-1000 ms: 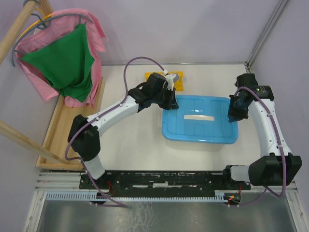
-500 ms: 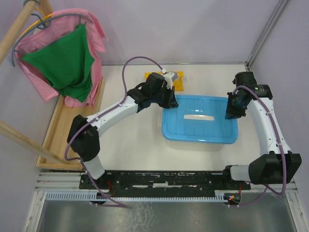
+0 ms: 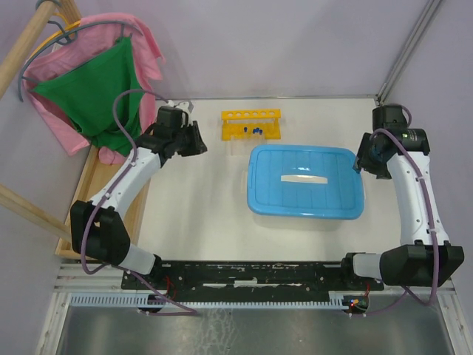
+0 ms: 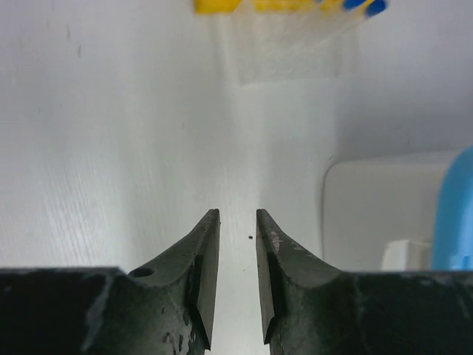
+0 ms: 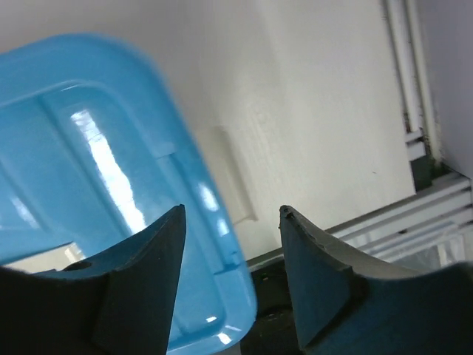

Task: Organize the chemistry lab equipment
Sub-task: Close the lid of the storage box.

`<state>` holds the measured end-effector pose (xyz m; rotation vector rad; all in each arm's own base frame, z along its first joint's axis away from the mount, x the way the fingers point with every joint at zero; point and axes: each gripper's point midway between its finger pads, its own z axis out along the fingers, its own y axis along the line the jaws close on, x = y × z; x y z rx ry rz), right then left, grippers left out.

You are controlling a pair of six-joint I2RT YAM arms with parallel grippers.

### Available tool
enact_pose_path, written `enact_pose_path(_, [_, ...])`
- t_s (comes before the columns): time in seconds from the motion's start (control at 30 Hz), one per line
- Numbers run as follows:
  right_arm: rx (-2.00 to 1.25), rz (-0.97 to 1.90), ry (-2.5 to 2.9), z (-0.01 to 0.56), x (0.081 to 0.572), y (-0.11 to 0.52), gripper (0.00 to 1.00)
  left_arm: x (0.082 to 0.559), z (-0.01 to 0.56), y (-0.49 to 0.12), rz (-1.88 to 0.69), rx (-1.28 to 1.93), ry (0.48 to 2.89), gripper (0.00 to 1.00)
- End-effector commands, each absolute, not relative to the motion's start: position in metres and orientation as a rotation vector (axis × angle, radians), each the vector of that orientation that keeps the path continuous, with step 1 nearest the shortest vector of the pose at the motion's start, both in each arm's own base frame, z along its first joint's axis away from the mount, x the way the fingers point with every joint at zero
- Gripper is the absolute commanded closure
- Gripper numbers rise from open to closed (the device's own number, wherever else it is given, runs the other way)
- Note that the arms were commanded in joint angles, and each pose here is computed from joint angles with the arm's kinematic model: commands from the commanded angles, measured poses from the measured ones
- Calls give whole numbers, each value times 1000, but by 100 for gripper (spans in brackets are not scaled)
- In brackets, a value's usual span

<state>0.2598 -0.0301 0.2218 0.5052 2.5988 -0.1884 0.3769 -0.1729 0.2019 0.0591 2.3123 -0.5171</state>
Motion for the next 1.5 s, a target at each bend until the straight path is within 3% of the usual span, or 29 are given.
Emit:
enact_pose_path(0.0, [696, -425, 2570, 220, 244, -83, 37, 347, 153, -155, -603, 27, 2434, 66])
enact_pose_path(0.17, [773, -474, 2601, 193, 241, -102, 41, 337, 124, -159, -693, -54, 2465, 67])
enact_pose_path(0.3, [666, -235, 2756, 170, 252, -69, 49, 338, 129, -170, -778, -54, 2456, 71])
enact_pose_path(0.37, [590, -250, 2779, 169, 254, -60, 51, 340, 132, -169, -764, -49, 2444, 71])
enact_pose_path(1.07, [85, 5, 2828, 180, 286, 87, 52, 329, 111, -125, -504, -37, 2534, 72])
enact_pose_path(1.2, [74, -22, 2822, 181, 295, 93, 48, 325, 106, -105, -424, -72, 2545, 71])
enact_pose_path(1.3, [81, -161, 2787, 188, 300, 72, 40, 322, 98, -83, -399, -156, 2558, 69])
enact_pose_path(1.47, [125, -119, 2702, 214, 307, 36, 27, 320, 108, -69, -636, -329, 2461, 65])
